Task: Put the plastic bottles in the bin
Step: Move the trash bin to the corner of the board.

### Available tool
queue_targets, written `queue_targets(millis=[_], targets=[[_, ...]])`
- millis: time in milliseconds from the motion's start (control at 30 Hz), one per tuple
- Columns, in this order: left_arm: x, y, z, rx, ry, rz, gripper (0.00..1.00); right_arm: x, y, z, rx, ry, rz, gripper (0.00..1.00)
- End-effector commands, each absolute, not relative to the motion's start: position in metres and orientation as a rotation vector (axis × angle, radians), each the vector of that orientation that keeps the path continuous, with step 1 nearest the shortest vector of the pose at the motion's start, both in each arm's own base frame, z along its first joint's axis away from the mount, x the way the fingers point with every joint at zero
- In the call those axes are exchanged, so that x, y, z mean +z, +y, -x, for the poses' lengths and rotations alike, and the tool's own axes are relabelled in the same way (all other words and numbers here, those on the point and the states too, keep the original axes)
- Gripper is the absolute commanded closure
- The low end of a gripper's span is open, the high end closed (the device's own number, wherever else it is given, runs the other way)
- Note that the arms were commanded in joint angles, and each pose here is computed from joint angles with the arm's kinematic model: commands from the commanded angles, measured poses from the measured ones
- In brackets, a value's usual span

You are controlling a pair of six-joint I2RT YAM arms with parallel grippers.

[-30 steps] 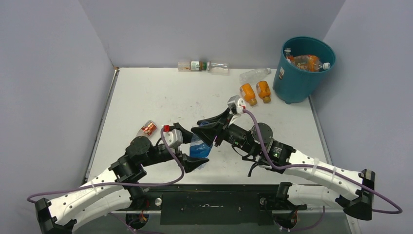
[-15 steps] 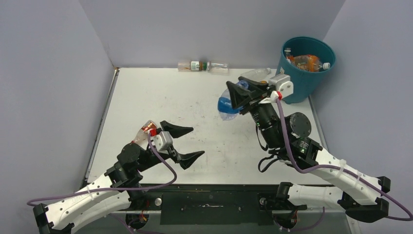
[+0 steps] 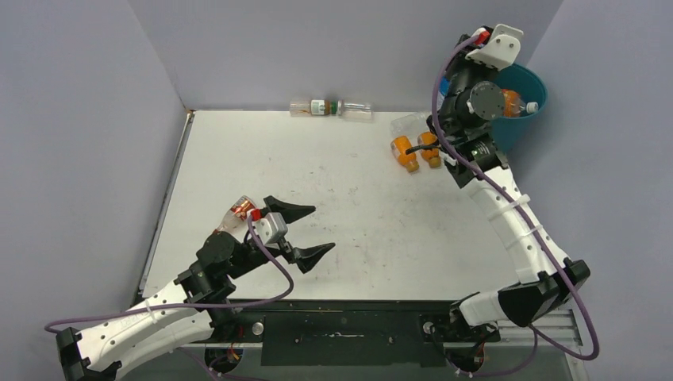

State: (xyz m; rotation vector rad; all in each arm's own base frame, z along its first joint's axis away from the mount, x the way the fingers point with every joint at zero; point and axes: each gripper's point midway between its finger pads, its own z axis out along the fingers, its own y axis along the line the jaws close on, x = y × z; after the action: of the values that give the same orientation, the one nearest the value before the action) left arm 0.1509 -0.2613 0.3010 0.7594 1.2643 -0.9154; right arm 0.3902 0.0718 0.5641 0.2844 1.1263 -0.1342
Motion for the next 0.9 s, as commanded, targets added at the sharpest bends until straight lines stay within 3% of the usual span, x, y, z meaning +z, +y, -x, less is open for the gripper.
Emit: queue_targets(millis=[0, 167, 400, 867], targets=[[0.317, -0.257, -0.154, -0.885, 1.21, -0.728, 0.04, 0.555, 0.02, -0.402, -0.188, 1.084, -0.477, 0.95], [0.32, -0.255, -0.156, -0.876, 1.207, -0.715, 0.04, 0.543, -0.04, -0.424, -0.23, 1.06, -0.579, 0.95], [0.319, -0.256, -0.153, -0.885, 1.204, -0.726, 0.04, 0.525, -0.07, -0.436, -0.416, 1.036, -0.62, 0.95], [0.319, -0.254, -0.152, -0.854, 1.182, -0.751, 0.04, 0.491, -0.079, -0.484, -0.535, 1.025, -0.663, 0.95]])
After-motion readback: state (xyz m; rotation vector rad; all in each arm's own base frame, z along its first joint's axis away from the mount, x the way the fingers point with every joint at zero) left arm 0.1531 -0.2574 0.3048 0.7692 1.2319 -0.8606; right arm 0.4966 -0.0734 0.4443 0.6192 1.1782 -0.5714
